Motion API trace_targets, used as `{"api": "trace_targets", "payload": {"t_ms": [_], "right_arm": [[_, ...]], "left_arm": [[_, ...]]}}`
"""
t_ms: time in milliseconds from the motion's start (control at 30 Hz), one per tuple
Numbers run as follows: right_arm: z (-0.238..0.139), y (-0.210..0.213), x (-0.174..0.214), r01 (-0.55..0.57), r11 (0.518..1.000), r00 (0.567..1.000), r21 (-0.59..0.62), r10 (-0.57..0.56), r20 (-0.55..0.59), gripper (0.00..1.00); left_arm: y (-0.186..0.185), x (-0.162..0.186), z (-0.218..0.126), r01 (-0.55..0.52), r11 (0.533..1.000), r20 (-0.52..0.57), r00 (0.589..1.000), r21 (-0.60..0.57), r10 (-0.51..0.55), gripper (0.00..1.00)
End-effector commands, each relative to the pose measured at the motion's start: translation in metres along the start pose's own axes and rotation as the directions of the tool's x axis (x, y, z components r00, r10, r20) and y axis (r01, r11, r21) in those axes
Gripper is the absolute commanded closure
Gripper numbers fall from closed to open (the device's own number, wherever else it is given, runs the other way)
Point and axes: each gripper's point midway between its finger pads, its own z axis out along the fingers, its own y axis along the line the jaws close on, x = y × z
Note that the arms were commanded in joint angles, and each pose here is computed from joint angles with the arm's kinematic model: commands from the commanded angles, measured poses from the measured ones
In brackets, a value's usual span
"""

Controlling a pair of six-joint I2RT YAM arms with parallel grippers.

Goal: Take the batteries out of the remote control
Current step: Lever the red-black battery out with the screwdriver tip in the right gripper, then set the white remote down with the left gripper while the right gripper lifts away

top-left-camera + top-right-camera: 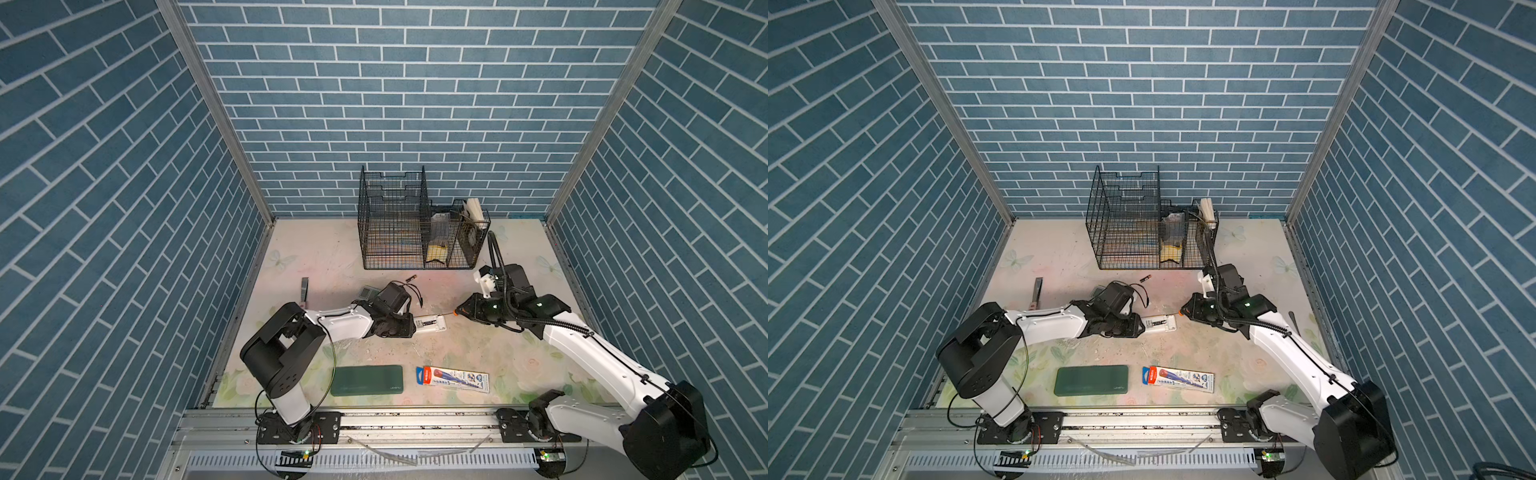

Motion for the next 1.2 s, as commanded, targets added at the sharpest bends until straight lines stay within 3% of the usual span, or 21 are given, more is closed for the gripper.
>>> {"api": "trace_targets", "payload": {"t_ms": [0, 400, 633, 900, 1167], "right_arm": [[0.003, 0.007, 0.008, -0.037, 0.999, 0.999, -0.036, 0.036, -0.041, 1.0], [0.032, -0.001, 0.028, -0.057, 0.998, 0.989, -0.032, 0.052, -0.139, 1.0], [0.048, -0.013, 0.028, -0.063, 0.998, 0.988, 0.002, 0.063, -0.139, 1.0], [0.061, -0.02, 0.002, -0.066, 0.998, 0.996, 0.019, 0.067, -0.051, 1.0], [0.047, -0.028, -0.033, -0.101, 0.995, 0.992, 0.021, 0.099, 0.083, 1.0]], "left_arm": [[0.02, 0.017, 0.002, 0.012, 0.998, -0.044, 0.999, -0.065, -0.015, 0.59], [0.02, 0.018, 0.002, 0.011, 0.998, -0.047, 0.999, -0.062, -0.014, 0.58], [0.02, 0.019, 0.001, 0.011, 0.998, -0.049, 0.999, -0.062, -0.014, 0.59], [0.02, 0.021, 0.0, 0.026, 0.998, -0.052, 0.998, -0.057, -0.029, 0.59], [0.016, 0.017, 0.0, 0.067, 0.997, -0.02, 0.998, -0.031, -0.068, 0.59]]}}
